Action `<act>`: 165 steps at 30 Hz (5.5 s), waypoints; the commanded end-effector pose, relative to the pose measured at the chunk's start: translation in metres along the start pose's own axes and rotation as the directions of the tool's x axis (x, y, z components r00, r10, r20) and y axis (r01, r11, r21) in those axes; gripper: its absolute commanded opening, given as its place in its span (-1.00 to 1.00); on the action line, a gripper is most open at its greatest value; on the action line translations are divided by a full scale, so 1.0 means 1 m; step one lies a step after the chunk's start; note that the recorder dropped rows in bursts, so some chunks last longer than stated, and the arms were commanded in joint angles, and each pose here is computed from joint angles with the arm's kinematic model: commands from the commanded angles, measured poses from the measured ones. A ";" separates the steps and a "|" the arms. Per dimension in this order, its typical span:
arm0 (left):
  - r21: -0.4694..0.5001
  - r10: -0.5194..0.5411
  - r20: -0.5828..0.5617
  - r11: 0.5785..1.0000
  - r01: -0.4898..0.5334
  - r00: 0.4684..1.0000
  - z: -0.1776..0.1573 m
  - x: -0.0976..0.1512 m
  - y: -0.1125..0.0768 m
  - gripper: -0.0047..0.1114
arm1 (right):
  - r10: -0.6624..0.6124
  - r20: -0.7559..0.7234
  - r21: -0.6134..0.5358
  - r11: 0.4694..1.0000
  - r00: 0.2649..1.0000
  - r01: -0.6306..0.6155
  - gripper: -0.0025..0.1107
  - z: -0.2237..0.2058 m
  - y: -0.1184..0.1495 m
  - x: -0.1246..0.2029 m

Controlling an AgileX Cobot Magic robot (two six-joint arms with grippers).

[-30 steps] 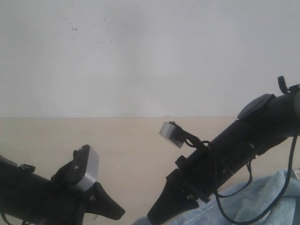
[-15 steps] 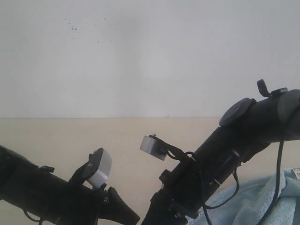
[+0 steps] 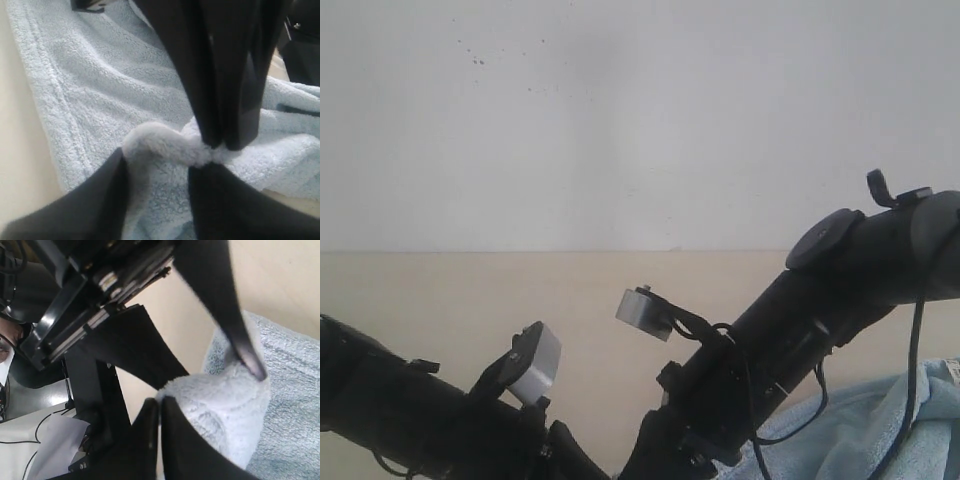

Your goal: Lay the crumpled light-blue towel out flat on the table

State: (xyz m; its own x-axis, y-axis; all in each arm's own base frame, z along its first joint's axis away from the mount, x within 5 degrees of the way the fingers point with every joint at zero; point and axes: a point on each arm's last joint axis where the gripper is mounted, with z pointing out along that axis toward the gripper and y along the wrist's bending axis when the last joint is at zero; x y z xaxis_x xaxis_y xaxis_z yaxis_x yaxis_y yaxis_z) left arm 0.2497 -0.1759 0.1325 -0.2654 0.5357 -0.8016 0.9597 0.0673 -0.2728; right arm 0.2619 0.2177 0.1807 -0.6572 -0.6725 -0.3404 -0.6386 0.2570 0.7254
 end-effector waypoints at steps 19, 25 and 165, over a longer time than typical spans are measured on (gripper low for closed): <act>0.102 -0.130 -0.080 0.985 0.138 0.988 -0.008 -0.005 -0.016 -0.85 | 0.160 0.019 0.044 0.986 0.987 -0.161 -0.16 -0.019 -0.001 -0.005; -0.086 -0.179 -0.136 0.982 0.168 0.974 -0.035 -0.022 -0.022 -0.85 | 0.259 0.221 0.125 0.949 0.940 -0.291 -0.17 -0.090 -0.006 -0.022; -0.397 0.014 -0.556 0.874 -0.281 0.831 -0.059 0.001 -0.078 0.20 | 0.566 0.177 0.940 0.145 0.805 -0.308 -0.34 -0.198 -0.027 0.124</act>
State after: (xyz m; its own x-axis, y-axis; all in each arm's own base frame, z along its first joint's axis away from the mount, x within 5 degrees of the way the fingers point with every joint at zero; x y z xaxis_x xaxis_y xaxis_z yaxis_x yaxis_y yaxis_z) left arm 0.1981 -0.1327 0.1913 -0.2220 0.8890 -0.4004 0.9319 0.3143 0.1812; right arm 0.2979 -0.0139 0.2401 -0.9618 -0.2723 0.0278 -0.2640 0.8962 -0.3566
